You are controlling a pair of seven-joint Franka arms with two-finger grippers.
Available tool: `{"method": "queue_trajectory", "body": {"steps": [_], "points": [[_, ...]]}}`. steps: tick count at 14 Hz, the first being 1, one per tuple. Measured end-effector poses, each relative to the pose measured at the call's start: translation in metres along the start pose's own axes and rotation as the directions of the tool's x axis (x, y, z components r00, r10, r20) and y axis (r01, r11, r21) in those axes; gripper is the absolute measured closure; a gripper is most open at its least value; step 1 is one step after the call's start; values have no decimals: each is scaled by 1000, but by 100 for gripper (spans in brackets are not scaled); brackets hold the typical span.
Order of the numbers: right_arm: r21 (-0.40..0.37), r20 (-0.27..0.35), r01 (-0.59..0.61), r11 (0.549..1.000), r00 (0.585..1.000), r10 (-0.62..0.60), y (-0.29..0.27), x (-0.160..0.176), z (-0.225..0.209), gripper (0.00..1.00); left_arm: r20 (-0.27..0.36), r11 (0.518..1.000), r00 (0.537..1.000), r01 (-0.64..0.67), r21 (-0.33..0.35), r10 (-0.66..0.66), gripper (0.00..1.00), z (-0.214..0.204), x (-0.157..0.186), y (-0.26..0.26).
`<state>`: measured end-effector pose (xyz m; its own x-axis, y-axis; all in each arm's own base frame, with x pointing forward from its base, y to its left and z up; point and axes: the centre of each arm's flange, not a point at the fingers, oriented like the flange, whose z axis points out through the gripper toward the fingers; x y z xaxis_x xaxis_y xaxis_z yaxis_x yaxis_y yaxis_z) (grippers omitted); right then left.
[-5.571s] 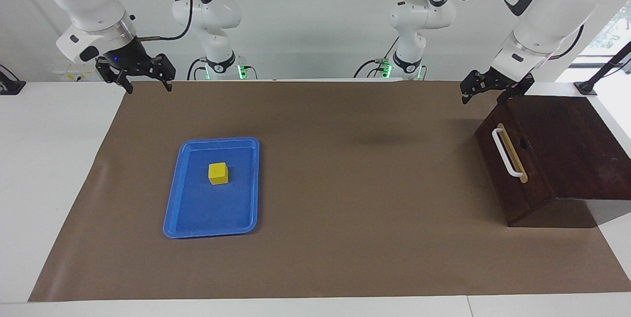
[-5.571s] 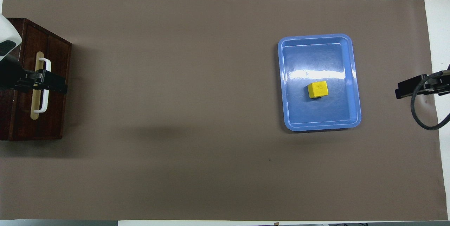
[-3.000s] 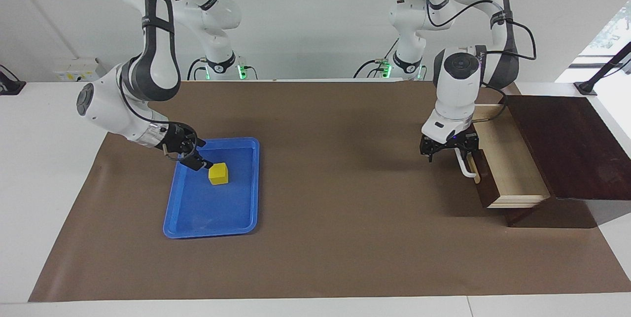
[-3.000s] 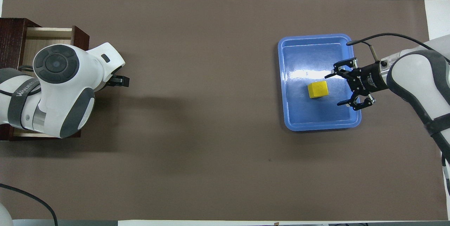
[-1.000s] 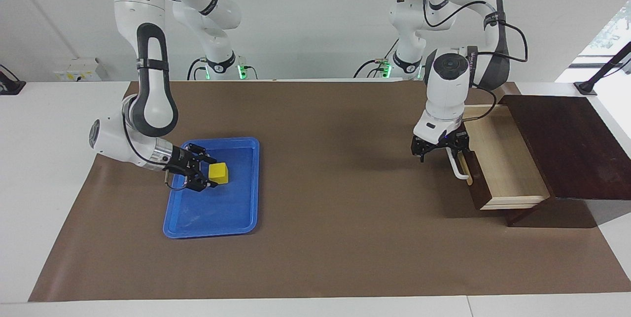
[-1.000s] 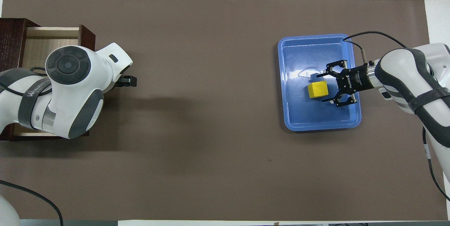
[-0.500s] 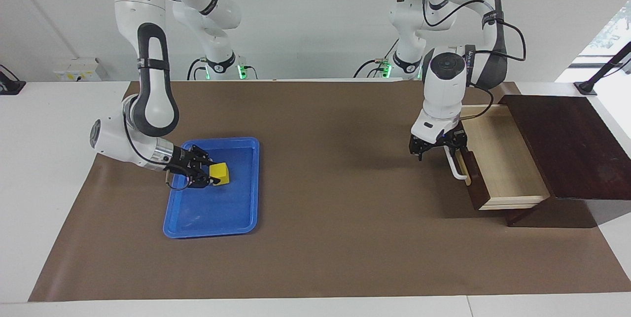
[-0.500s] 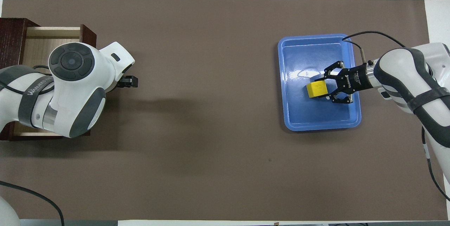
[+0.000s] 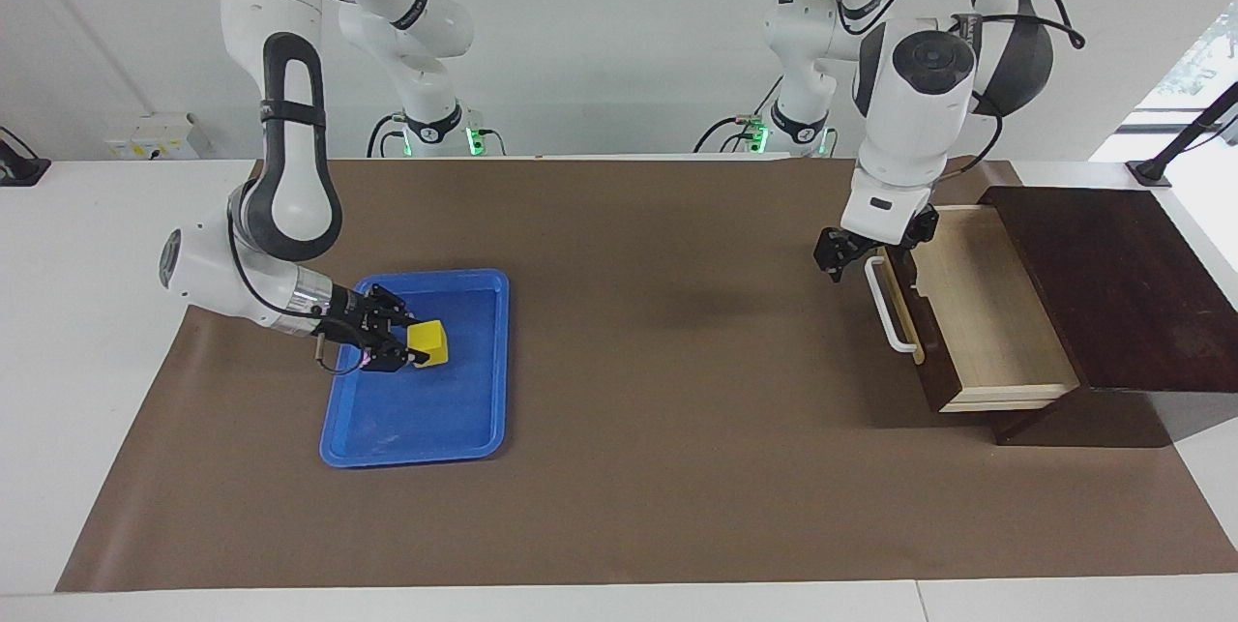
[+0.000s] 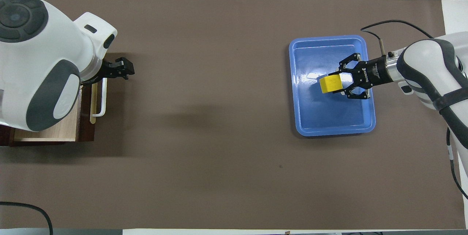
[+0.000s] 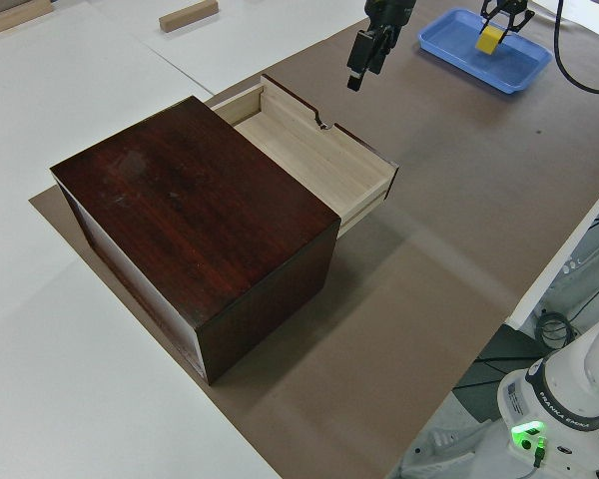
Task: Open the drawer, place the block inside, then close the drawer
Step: 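Lift the block with the right gripper while the left gripper reaches toward it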
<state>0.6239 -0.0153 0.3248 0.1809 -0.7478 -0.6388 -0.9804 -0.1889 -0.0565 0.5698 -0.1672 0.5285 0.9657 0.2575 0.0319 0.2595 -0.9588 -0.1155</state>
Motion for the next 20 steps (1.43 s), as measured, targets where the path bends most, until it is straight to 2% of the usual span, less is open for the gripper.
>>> {"method": "queue_trajectory", "body": {"steps": [3, 5, 6, 8, 10, 12, 15, 17, 18, 20], "points": [[-13, 9, -25, 1000, 1000, 25, -25, -48, -6, 45, 48, 960, 961, 274, -58, -271, 0, -18, -7, 2], [-25, 9, -40, 999, 999, 41, -40, -90, -2, 45, 90, 880, 881, 471, -68, -464, 0, -21, -11, 7], [-29, 6, -47, 998, 999, 48, -47, -112, 2, 45, 111, 816, 817, 575, -63, -567, 0, -22, -13, 10], [-40, 2, -59, 997, 998, 59, -57, -162, 15, 45, 136, 645, 646, 762, -58, -751, 0, -25, -17, 20], [-51, -1, -63, 997, 998, 63, -61, -203, 29, 45, 150, 474, 478, 878, -62, -866, 0, -30, -23, 35], [-38, -10, -81, 996, 997, 81, -64, -238, 47, 45, 165, 327, 330, 944, -44, -929, 0, -31, -31, 49], [-17, -14, -70, 997, 997, 69, -64, -300, 77, 45, 168, 184, 179, 983, 13, -969, 0, -17, -52, 112], [3, -14, -56, 998, 998, 56, -61, -331, 93, 45, 162, 51, 42, 998, 49, -986, 0, -1, -49, 150], [11, -14, -46, 999, 999, 46, -60, -339, 98, 45, 163, 7, -2, 998, 55, -987, 0, 4, -45, 161], [24, -14, -39, 999, 999, 39, -60, -344, 100, 45, 181, -24, -32, 999, 45, -983, 0, 2, -47, 176]]}}
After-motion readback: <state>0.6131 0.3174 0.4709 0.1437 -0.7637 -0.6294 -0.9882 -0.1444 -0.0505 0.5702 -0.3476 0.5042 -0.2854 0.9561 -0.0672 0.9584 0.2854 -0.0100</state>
